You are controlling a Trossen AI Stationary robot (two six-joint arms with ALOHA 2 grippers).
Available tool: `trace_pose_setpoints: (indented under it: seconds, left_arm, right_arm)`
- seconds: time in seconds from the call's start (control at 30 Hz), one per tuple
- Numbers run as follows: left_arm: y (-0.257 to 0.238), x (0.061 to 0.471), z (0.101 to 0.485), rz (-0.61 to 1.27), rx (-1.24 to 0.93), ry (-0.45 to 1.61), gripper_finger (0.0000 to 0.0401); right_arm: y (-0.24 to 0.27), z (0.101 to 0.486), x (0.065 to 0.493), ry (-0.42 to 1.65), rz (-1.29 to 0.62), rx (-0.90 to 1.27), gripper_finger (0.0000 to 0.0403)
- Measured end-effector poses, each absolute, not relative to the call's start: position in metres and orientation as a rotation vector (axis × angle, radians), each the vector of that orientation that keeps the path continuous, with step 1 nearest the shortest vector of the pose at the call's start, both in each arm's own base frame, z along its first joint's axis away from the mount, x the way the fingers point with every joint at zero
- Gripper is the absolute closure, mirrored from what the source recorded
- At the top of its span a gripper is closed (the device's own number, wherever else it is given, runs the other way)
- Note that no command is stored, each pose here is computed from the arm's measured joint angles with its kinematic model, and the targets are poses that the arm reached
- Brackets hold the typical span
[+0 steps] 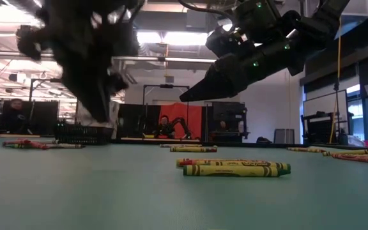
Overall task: Sort crayons
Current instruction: Put the black crayon into the red bin
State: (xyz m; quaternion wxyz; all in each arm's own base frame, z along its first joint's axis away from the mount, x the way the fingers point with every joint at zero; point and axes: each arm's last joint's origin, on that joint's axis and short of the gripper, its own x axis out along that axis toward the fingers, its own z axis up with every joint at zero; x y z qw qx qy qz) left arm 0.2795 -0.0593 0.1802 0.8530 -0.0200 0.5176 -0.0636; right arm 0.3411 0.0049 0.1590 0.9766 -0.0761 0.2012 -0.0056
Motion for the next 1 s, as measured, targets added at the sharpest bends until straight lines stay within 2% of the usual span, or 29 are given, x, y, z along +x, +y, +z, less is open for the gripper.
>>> trace_pose_setpoints:
  seconds: [0.17, 0.33, 0.57, 1.0]
  left_arm:
    - [-0.085, 0.280, 0.217, -0.147, -0.073, 1.173, 0.0395]
    - [-0.116, 0.269, 0.235, -0.113, -0.139, 1.222, 0.0395]
    - [-0.163, 0.236, 0.234, -0.037, -0.276, 1.317, 0.0394]
    - [-0.238, 0.160, 0.233, 0.124, -0.567, 1.398, 0.0394]
  right_arm:
    - [0.005, 0.159, 0.341, 0.405, -0.012, -0.152, 0.0230]
    - [0.005, 0.159, 0.341, 0.405, -0.016, -0.127, 0.0230]
    - [0.009, 0.159, 0.341, 0.403, 0.044, -0.070, 0.0230]
    - [0.048, 0.167, 0.341, 0.310, 0.158, -0.076, 0.0230]
